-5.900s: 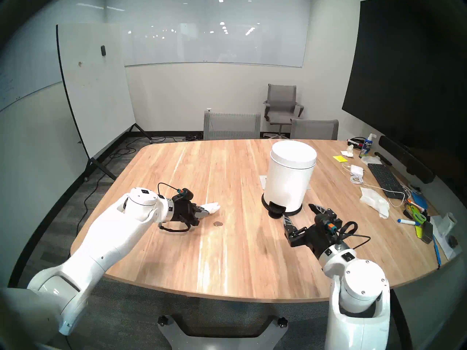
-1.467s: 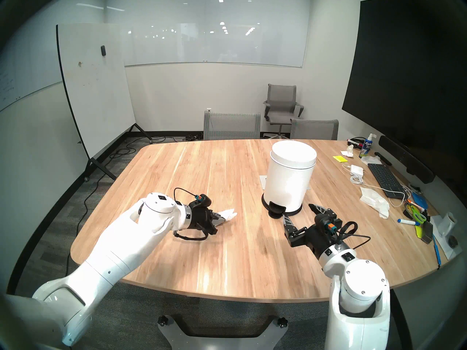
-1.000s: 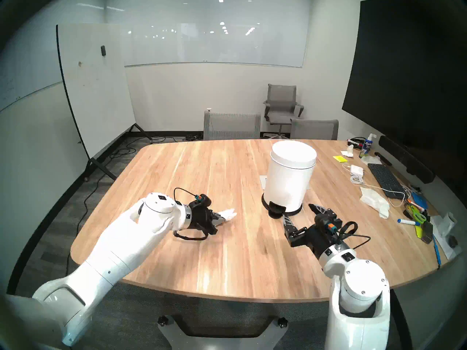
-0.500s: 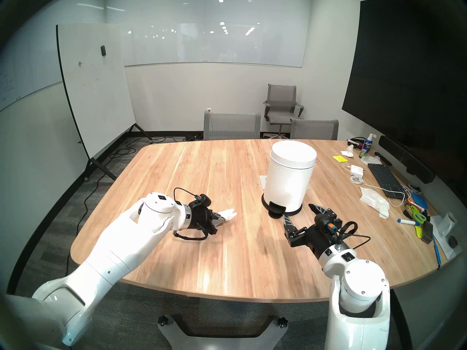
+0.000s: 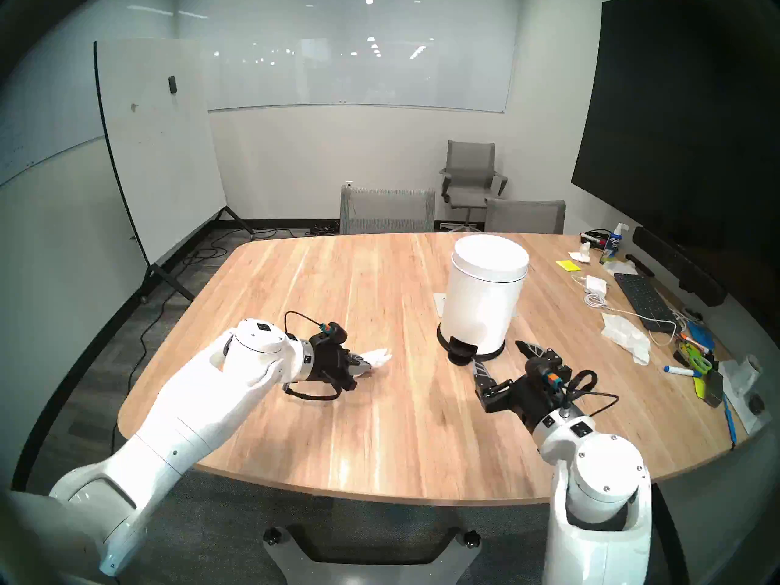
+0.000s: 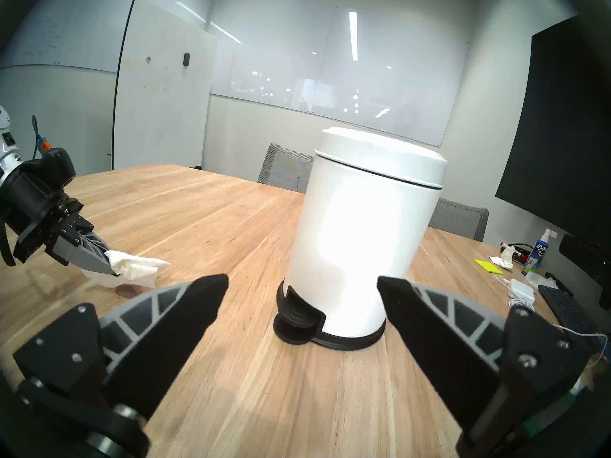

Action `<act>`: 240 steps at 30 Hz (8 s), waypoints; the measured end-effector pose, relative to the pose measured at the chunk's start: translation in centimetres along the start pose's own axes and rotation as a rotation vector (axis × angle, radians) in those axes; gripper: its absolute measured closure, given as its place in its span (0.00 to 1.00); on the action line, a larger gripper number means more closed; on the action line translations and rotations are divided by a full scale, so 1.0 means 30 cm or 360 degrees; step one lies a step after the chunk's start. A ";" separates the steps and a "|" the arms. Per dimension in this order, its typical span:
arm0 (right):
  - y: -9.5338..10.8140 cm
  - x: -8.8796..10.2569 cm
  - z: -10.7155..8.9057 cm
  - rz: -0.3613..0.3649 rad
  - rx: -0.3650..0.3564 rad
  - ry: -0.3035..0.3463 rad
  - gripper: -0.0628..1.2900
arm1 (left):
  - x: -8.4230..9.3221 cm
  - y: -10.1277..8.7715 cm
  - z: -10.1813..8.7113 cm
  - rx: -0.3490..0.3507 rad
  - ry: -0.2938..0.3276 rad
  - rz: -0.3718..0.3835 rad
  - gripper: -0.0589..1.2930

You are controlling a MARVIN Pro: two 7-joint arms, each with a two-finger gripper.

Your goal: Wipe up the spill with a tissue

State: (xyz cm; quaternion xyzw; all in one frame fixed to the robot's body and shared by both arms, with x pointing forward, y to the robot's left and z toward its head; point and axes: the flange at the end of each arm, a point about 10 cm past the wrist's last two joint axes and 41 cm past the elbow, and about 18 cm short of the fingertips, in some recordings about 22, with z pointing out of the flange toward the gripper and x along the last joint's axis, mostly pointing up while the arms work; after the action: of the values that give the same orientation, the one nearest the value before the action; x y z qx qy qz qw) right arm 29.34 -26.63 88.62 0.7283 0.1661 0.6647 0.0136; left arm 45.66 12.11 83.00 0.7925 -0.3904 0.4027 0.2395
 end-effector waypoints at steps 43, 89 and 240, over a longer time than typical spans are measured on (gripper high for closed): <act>0.000 0.000 0.000 0.0000 0.0000 0.0000 0.04 | -0.118 0.061 0.080 -0.0012 -0.0105 -0.0034 0.97; 0.000 0.000 0.000 0.0000 0.0000 0.0000 0.04 | -0.134 -0.085 0.066 0.0070 -0.0065 -0.0126 0.97; 0.000 0.000 0.000 0.0000 0.0000 -0.0001 0.04 | -0.004 0.155 -0.080 -0.0120 -0.0232 -0.0471 0.02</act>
State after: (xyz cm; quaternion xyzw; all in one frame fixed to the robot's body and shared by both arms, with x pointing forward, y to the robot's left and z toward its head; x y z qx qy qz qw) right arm 29.34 -26.63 88.60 0.7284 0.1660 0.6646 0.0137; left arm 40.75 11.12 84.54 0.8589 -0.3005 0.2895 0.2969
